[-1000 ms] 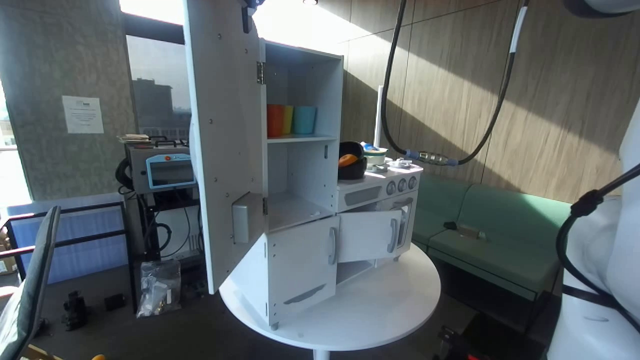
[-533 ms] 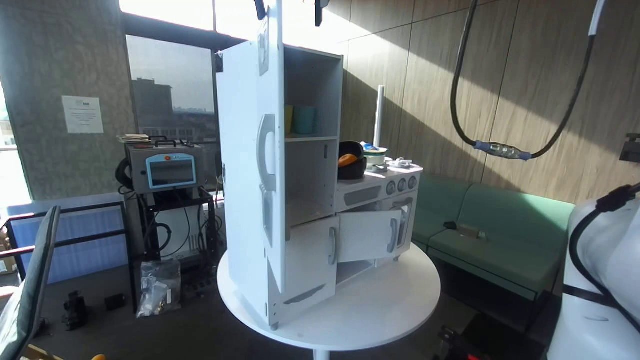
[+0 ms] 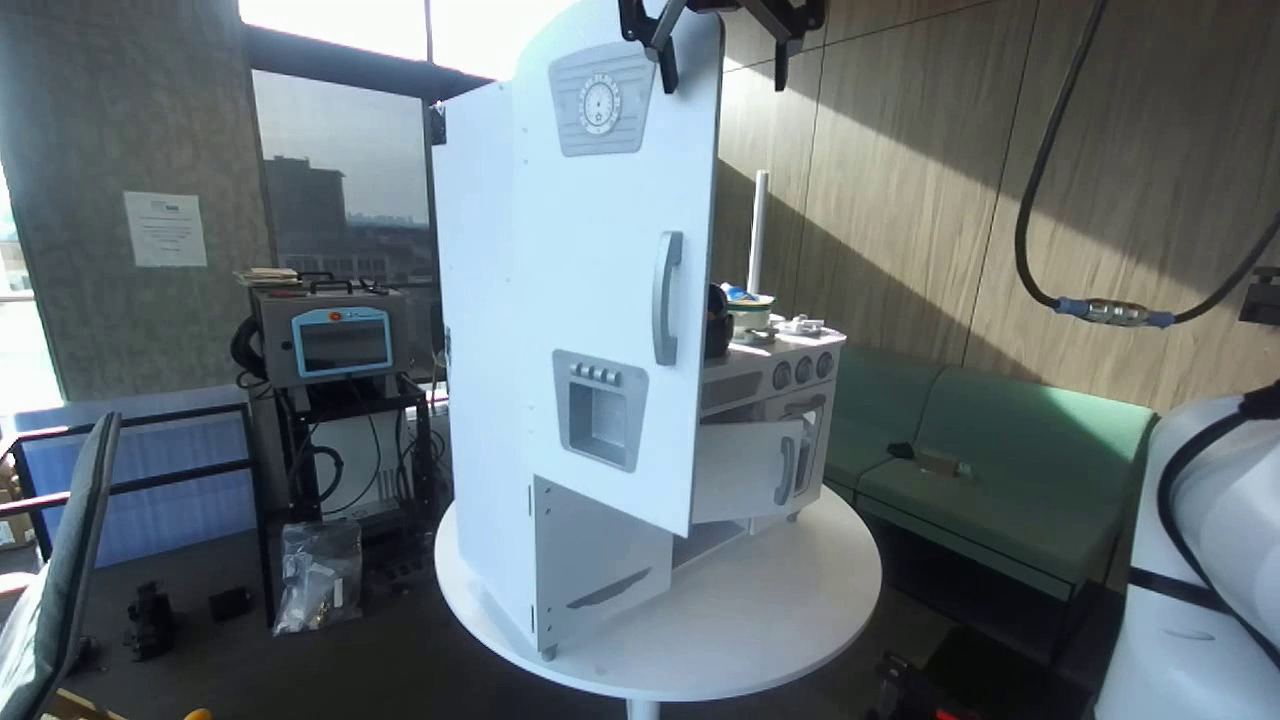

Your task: Close the open kitchen cabinet doors

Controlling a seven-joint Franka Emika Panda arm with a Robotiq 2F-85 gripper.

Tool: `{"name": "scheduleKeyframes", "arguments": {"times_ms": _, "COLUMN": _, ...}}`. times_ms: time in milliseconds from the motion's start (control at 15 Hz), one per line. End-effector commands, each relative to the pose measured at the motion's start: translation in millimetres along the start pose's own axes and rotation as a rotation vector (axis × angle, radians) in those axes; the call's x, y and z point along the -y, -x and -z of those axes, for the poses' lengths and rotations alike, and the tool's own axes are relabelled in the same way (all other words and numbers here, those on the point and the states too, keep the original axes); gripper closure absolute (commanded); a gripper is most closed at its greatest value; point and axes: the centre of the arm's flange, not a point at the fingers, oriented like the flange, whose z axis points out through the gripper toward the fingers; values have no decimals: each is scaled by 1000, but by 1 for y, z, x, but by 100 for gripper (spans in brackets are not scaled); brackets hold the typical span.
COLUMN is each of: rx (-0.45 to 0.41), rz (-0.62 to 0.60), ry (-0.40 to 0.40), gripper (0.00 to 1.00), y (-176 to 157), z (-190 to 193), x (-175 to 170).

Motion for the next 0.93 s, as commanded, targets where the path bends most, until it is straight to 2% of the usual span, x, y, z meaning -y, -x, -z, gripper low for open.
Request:
{"name": "scheduleKeyframes", "arguments": {"times_ms": 0, "rx": -30, "rz": -77, "ry": 77, "gripper": 0, "y": -21, "z": -27, "x": -46}}
{"name": "scheduleKeyframes", "arguments": {"times_ms": 133, "rx": -50, "rz": -120, "ry": 79, "gripper": 0, "y": -33, "z": -39, "x": -55}}
{"name": "scheduleKeyframes", "arguments": {"times_ms": 267, "rx": -70, "rz": -140, "ry": 1, "gripper": 0, "y": -43, "z": -55, "x": -52}}
{"name": "scheduleKeyframes", "arguments": {"times_ms": 400, "rx": -81, "rz": -167, "ry": -123, "gripper": 0, "y": -46, "z": -79, "x": -36}}
{"name": "scheduleKeyframes", "arguments": {"times_ms": 467, "rx": -113, "rz": -182, "ry": -158, "gripper": 0, "y": -47, "z": -94, "x": -28}}
{"name": "scheduleKeyframes", "arguments": {"times_ms": 867, "rx": -142, "rz": -305, "ry": -305, "gripper": 0, "y": -59, "z": -167, "x": -11}}
